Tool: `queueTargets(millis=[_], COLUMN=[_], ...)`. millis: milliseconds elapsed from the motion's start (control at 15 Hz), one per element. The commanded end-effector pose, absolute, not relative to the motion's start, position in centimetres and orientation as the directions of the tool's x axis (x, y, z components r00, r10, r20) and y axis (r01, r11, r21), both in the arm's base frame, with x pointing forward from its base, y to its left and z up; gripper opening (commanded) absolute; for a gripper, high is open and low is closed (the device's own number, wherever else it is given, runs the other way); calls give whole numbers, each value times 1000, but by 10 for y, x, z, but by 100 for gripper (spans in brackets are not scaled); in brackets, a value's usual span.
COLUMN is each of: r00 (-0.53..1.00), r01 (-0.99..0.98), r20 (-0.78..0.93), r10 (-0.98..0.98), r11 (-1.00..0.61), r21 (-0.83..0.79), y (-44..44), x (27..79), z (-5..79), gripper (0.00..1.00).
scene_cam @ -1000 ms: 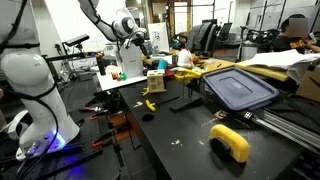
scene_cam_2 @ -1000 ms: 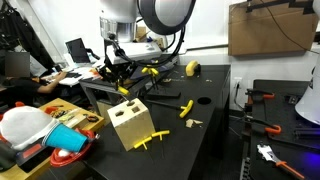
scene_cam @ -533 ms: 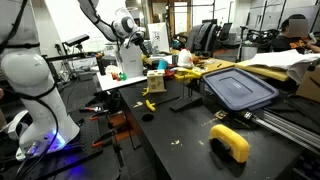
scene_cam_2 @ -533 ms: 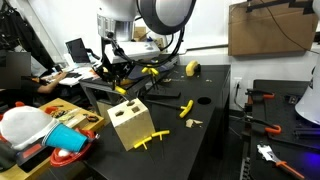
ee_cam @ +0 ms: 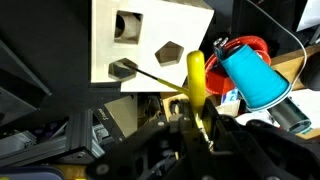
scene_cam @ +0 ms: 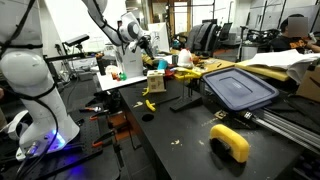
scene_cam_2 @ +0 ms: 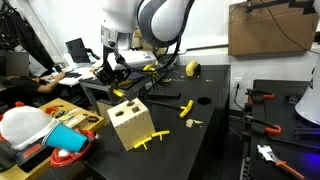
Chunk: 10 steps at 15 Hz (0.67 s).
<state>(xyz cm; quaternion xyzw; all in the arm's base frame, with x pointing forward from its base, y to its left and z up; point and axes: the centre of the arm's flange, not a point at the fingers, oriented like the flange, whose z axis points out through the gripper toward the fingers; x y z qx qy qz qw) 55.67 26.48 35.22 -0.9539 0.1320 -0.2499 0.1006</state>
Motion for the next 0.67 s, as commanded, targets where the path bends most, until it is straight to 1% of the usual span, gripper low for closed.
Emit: queueTargets(millis=[0, 600], r00=[843, 876], r01=[-165, -190], r20=[452, 363], r10=[-290, -317], r11=[-940, -919], r21=[-297, -344], y=[269, 273], x=[567, 566], z=[358, 337], gripper=[4, 4])
